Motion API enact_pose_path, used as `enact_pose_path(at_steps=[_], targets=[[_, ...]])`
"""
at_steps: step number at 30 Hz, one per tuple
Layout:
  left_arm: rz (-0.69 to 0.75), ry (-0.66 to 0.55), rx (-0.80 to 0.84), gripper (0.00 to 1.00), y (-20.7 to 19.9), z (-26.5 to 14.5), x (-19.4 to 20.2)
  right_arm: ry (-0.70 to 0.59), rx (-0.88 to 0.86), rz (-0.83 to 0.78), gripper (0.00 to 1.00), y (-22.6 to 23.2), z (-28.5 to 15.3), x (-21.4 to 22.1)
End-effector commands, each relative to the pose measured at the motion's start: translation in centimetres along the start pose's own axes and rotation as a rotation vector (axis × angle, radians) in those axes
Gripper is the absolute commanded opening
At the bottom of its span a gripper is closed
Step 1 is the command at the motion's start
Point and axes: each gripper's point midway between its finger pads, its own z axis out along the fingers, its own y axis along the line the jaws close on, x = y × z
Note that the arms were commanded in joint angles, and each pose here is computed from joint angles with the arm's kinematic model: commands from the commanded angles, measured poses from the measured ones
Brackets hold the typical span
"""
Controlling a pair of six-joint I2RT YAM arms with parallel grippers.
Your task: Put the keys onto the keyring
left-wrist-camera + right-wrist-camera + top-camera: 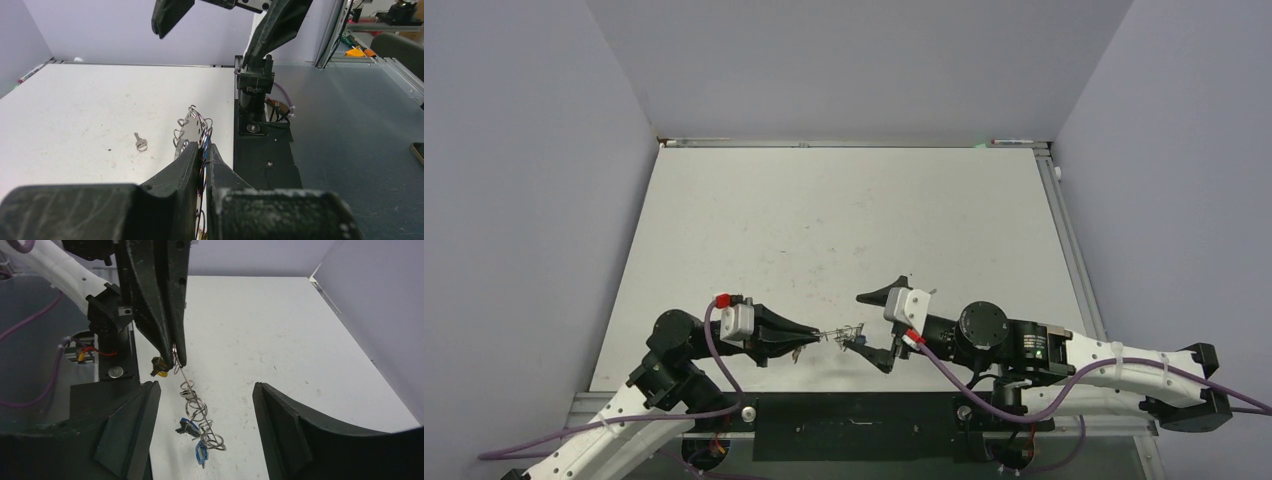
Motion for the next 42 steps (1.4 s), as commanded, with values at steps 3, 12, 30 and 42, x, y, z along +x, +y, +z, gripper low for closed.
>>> enact_pose_path(at_steps=[3, 12, 30, 42], targets=[[0.051, -0.133, 0.101, 0.0, -1.8, -0.1, -3.6, -0.026, -0.212, -0.081, 0.65, 3.7, 1.4, -0.6], [0.043, -0.146, 0.132, 0.0, -2.4, -0.2, -3.8, -0.001, -0.23, -0.142, 0.48, 4.1, 3.4, 0.1], [0.042, -0.141, 0.125, 0.0, -2.3, -0.3, -3.5, 0.042, -0.269, -0.161, 0.1, 4.8, 5.4, 0.8], [0.045, -0.131, 0.113, 0.0, -2.0, -0.2, -3.2, 0.041, -0.266, -0.159, 0.1, 4.5, 5.4, 0.4]])
